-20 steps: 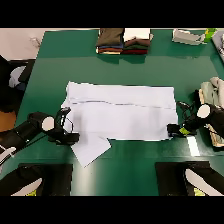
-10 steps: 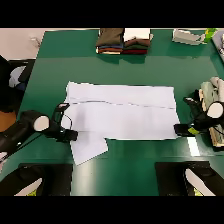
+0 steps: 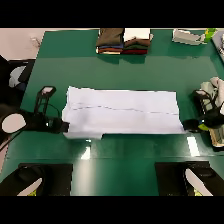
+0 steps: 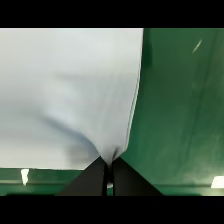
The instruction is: Fold the shirts.
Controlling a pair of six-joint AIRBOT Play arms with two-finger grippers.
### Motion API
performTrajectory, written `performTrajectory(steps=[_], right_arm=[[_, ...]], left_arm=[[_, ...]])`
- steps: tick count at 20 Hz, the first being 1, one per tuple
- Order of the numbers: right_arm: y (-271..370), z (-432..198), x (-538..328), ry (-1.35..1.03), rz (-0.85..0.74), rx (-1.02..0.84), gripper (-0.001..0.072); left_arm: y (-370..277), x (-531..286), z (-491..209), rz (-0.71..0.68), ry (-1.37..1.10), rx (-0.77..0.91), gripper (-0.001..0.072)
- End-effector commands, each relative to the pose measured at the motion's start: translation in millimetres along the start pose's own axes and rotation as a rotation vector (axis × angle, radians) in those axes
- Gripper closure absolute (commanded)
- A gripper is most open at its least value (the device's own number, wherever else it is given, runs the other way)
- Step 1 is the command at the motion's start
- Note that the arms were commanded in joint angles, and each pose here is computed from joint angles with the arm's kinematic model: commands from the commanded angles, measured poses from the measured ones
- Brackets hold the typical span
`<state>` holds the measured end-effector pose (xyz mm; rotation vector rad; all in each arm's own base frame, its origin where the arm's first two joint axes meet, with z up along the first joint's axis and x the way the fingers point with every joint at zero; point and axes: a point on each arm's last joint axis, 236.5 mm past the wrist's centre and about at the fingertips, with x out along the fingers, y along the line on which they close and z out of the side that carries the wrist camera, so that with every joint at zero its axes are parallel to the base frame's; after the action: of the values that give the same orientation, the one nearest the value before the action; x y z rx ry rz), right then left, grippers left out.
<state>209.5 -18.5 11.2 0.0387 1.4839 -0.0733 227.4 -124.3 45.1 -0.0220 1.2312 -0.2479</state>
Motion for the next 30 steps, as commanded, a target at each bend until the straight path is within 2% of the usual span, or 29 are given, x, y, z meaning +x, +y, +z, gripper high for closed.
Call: performTrajectory(steps=[1, 5, 9, 14, 17, 18, 19, 20, 23, 24, 25, 26, 27, 30], right_arm=[[0.8, 53.7, -7.4, -0.062, 0.003, 0.003, 0.0699], [1.2, 109.4, 1.1, -0.07, 0.003, 0.003, 0.0699], [2.0, 160.1, 15.6, -0.08, 0.004, 0.002, 0.0698], [5.1, 196.8, 39.4, -0.048, 0.014, 0.004, 0.0697], [20.1, 210.2, 47.2, -0.048, 0.09, 0.023, 0.0688], [26.8, 215.4, 45.8, -0.065, 0.119, 0.017, 0.0558], [25.8, 221.1, 42.9, -0.091, 0.133, 0.031, 0.0391], [25.5, 224.0, 38.3, -0.11, 0.152, 0.036, 0.0345], [3.1, 216.3, 24.0, -0.109, 0.164, 0.085, 0.0335], [-8.0, 210.4, 22.1, -0.092, 0.163, 0.111, 0.0263], [-18.7, 201.5, 23.9, -0.059, 0.163, 0.137, 0.022], [-27.6, 190.8, 30.0, -0.022, 0.166, 0.164, 0.0209], [-32.6, 181.0, 39.0, 0.01, 0.167, 0.184, 0.0179], [-34.3, 157.3, 71.8, 0.072, 0.174, 0.223, 0.018]], left_arm=[[8.0, 4.1, 63.0, 0.075, -0.151, 0.067, 0.0681], [24.6, 37.9, 132.7, 0.119, -0.203, 0.016, 0.0681], [40.8, 68.7, 186.9, 0.097, -0.241, -0.005, 0.0681], [47.6, 109.7, 211.1, 0.1, -0.259, 0.008, 0.068], [48.6, 114.7, 208.9, 0.103, -0.244, 0.007, 0.0678], [48.3, 111.5, 210.7, 0.104, -0.244, 0.007, 0.0598], [47.6, 106.5, 212.9, 0.105, -0.241, 0.006, 0.0346], [46.7, 99.8, 214.9, 0.107, -0.231, 0.004, 0.024], [44.2, 77.5, 217.8, 0.115, -0.193, -0.002, 0.0242], [42.7, 73.5, 216.6, 0.116, -0.18, -0.001, 0.0242], [40.1, 73.0, 215.0, 0.104, -0.171, -0.008, 0.0356], [37.7, 73.6, 214.3, 0.094, -0.168, -0.014, 0.0549], [34.4, 73.8, 214.6, 0.079, -0.169, -0.018, 0.0679], [16.8, 74.1, 217.4, 0.004, -0.181, -0.03, 0.068]])
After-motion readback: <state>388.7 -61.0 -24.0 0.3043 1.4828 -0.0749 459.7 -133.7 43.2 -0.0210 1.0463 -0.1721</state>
